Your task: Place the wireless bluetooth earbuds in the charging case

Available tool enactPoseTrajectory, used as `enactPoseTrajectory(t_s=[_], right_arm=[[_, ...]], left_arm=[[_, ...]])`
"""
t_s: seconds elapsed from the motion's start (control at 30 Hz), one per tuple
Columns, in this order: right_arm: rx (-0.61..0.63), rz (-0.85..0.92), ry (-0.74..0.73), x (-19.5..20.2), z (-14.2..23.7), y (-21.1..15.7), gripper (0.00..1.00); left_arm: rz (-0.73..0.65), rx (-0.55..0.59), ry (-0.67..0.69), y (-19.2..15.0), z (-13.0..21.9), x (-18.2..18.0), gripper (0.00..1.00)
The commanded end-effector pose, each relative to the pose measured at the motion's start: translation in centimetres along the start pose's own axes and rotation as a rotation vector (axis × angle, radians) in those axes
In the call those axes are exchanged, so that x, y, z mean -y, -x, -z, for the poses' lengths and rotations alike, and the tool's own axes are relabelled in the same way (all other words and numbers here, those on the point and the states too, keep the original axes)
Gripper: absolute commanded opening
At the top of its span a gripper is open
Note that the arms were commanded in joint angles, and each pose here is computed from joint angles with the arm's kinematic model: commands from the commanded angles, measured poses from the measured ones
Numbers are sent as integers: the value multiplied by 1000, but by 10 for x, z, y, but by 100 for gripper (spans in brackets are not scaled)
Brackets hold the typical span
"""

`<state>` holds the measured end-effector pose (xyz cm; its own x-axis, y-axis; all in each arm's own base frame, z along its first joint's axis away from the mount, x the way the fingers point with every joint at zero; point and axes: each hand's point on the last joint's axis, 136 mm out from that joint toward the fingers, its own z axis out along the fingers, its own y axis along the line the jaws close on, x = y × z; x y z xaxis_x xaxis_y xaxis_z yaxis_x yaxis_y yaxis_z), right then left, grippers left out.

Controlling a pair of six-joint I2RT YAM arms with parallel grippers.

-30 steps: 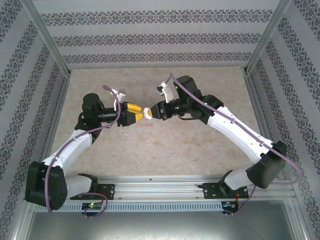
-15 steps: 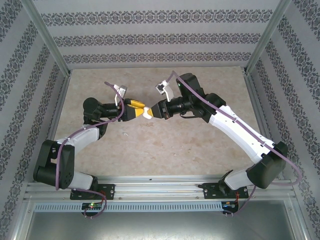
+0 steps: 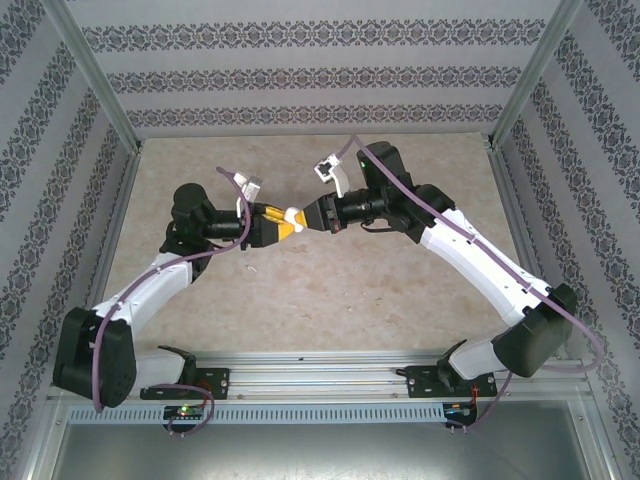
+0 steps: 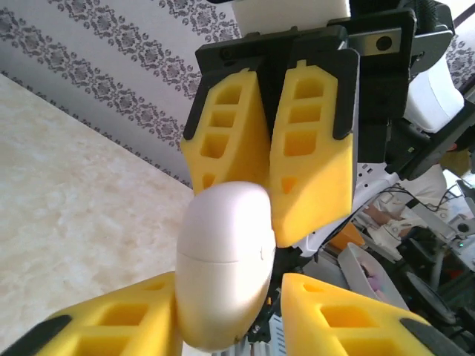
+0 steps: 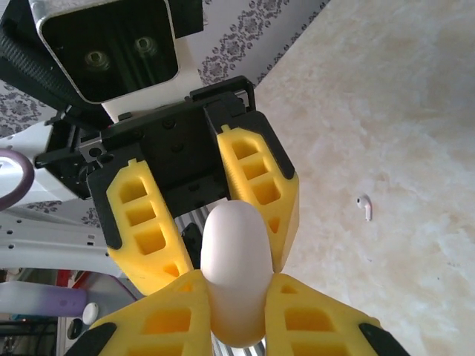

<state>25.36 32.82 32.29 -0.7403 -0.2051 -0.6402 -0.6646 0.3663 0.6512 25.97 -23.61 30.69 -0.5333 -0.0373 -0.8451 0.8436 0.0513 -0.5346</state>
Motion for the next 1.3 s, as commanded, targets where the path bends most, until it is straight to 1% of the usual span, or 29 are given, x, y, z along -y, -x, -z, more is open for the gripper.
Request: enactPoseTrajectory(t_s=[0.0,0.03,0.13,0.23,0.33,0.4,0.47,0.5,0.57,0.67,0.77,1.03,1.13,1.27], right_arm=[[24,21,44,-9,1,12,0],[24,22,53,-11,1,12,0],[12,22,89,-17,-1,10,1],[-12,10,117,-19,-5,8,3],[-16,-10,99,-12,-7,6,7],[-9,-37,51,-1,-10,7,13],[-15,-78,-22,16,-16,10,25],[-28,-99,-52,23,-18,9,26],[-60,-141,-99,36,-24,7,29],[-75,-199,-134,53,-34,3,29],[-88,-234,-144,62,-42,-1,30],[-98,-274,-139,67,-49,-2,38],[-97,-281,-131,66,-49,-3,38],[-56,-268,-132,59,-40,3,41]], left_arm=[[-82,-44,12,-4,0,10,23],[-87,-42,11,-3,0,12,20],[-104,-27,33,-2,1,12,14],[-146,-14,52,-1,4,16,12],[-177,-14,71,-2,6,19,9],[-197,-15,89,-5,8,20,5],[-224,-11,109,-8,12,21,3],[-230,-5,119,-9,14,21,2],[-247,15,136,-7,18,22,1],[-270,42,168,-5,26,22,1],[-268,56,189,-8,30,21,1],[-257,89,204,-9,33,17,0],[-251,96,224,-10,36,13,0],[-216,109,280,-11,43,1,0]])
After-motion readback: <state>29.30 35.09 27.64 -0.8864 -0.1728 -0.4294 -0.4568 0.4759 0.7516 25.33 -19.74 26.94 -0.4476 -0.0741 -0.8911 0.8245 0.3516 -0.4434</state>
